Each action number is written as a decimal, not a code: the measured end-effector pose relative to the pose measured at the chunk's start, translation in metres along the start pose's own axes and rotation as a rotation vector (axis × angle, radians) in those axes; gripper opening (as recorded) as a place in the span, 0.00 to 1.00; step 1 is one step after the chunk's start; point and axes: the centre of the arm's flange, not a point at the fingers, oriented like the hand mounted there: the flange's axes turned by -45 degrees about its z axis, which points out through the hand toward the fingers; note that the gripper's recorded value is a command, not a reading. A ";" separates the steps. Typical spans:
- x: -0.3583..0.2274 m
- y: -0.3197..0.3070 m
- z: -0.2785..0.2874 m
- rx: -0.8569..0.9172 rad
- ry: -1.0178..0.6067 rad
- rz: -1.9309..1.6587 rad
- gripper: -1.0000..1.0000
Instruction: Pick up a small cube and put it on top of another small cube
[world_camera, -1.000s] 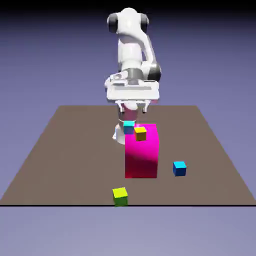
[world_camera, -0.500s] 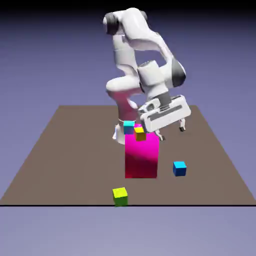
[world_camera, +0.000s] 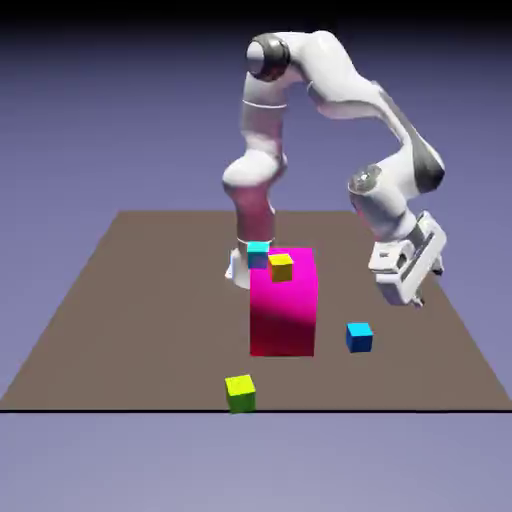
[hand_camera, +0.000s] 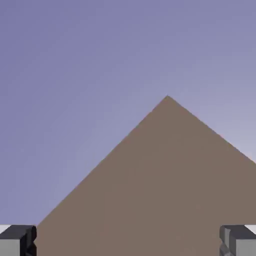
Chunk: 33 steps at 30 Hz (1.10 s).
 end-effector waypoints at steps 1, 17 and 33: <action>0.004 -0.008 0.010 0.020 -0.004 -0.027 0.50; -0.128 0.008 0.105 -0.145 -0.516 -0.452 0.50; -0.174 0.030 0.103 -0.322 -0.721 -0.760 0.50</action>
